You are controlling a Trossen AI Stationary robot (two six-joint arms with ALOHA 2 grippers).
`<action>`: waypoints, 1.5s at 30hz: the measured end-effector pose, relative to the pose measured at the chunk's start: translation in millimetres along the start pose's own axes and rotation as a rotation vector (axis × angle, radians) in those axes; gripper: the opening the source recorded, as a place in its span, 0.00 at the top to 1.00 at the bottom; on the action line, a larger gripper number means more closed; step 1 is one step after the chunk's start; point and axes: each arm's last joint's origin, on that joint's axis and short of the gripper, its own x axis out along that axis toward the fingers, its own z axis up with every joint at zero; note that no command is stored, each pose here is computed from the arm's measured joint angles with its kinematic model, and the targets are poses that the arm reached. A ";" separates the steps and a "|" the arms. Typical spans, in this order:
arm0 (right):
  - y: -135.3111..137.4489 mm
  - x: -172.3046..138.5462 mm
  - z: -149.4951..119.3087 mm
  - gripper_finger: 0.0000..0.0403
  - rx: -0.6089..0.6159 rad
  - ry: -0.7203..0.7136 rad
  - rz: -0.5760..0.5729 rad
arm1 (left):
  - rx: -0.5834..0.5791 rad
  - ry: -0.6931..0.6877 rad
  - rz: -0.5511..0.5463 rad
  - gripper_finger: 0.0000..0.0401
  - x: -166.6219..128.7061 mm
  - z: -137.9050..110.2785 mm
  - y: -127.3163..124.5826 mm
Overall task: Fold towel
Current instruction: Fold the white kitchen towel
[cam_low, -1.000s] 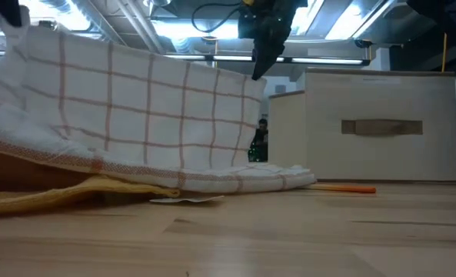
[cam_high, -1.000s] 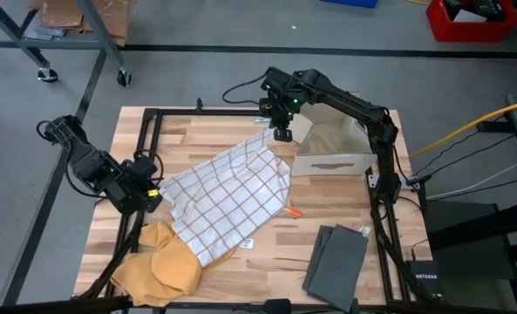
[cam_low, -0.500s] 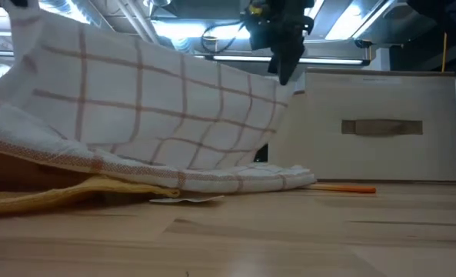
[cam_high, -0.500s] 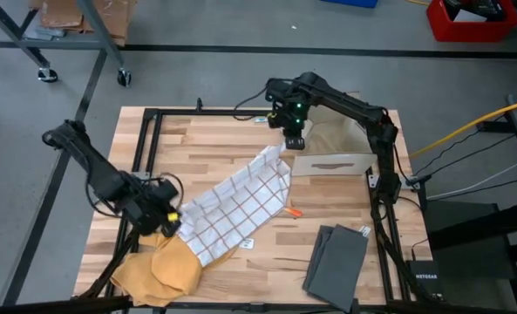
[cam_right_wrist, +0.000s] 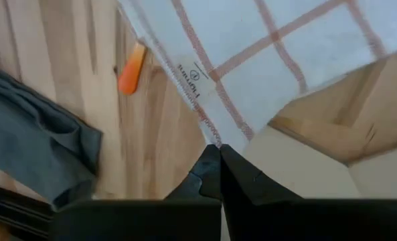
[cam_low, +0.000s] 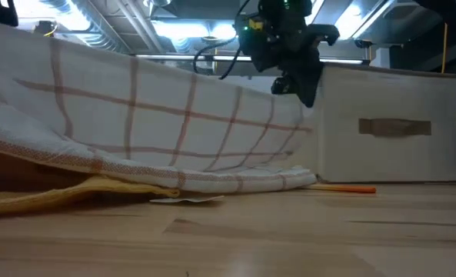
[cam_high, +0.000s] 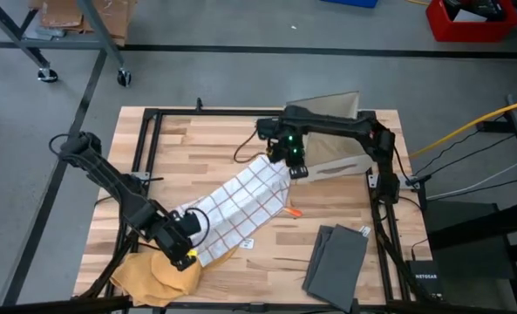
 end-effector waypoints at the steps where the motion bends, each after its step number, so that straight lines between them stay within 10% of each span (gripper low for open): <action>1: 2.2 3.9 0.7 1.00 -0.007 0.015 -0.006 | 0.009 -0.002 -0.015 1.00 1.5 0.4 -2.2; 16: 9.2 40.9 3.0 0.98 0.013 0.090 -0.031 | -0.003 -0.024 -0.098 0.90 4.0 3.1 -11.6; 29: 7.5 42.0 3.1 0.59 0.069 0.098 -0.077 | -0.038 -0.031 -0.129 0.55 3.6 4.0 -14.5; 45: 21.3 47.8 38.3 0.56 -0.047 -0.158 -0.143 | 0.240 -0.337 -0.025 0.60 3.1 25.4 -12.6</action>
